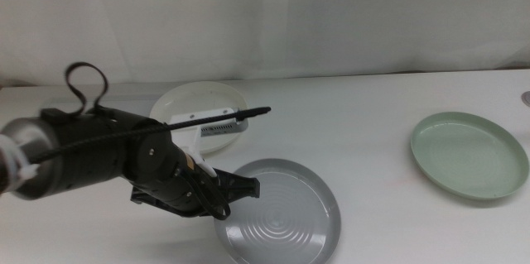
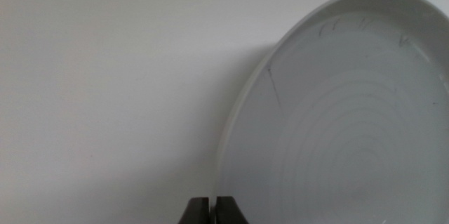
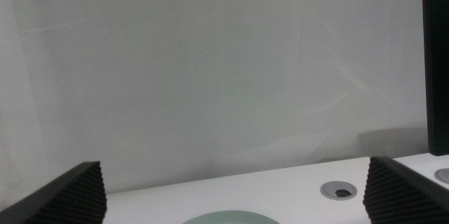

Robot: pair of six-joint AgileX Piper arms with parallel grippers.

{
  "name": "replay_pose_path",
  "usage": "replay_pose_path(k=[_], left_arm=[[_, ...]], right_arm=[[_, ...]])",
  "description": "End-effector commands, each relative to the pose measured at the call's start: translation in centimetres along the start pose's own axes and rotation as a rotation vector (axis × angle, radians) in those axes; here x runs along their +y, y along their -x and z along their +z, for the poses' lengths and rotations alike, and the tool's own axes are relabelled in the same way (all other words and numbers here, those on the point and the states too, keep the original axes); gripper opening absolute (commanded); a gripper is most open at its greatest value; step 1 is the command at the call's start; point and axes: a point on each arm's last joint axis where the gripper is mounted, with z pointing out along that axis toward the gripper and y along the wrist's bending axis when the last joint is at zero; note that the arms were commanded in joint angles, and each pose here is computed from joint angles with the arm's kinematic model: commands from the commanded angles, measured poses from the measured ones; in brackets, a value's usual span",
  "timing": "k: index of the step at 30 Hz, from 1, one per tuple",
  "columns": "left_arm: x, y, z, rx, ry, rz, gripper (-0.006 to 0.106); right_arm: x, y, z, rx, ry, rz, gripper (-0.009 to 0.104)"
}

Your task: Stack the three bowls on top of each other.

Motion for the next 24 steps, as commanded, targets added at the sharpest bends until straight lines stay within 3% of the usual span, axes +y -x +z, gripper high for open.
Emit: replay_pose_path(k=[1, 13, 16, 18, 20, 23, 24], left_arm=[[-0.2, 0.1, 0.7, -0.009, -0.008, -0.013, -0.003], [0.0, -0.1, 2.0, 0.022, 0.010, 0.003, -0.003], [0.0, -0.1, 2.0, 0.013, 0.007, 0.027, 0.004], [-0.1, 0.0, 2.0, 0.007, 0.004, 0.039, 0.015], [-0.1, 0.0, 2.0, 0.003, 0.003, 0.051, 0.038], [-0.1, 0.1, 1.8, -0.004, 0.000, 0.057, 0.092], [-0.1, 0.1, 1.7, -0.007, -0.002, 0.057, 0.092]], right_arm=[[-0.1, -1.3, 0.0, 0.032, -0.005, -0.006, 0.103], [-0.1, -1.3, 0.0, 0.032, -0.005, -0.006, 0.103], [-0.1, -1.3, 0.0, 0.032, -0.005, -0.006, 0.103], [-0.1, -1.3, 0.0, 0.032, -0.005, -0.006, 0.103], [-0.1, -1.3, 0.0, 0.032, -0.005, -0.006, 0.103], [-0.1, -1.3, 0.0, 0.032, -0.005, 0.004, 0.103], [-0.1, -1.3, 0.0, 0.032, -0.005, 0.013, 0.103]])
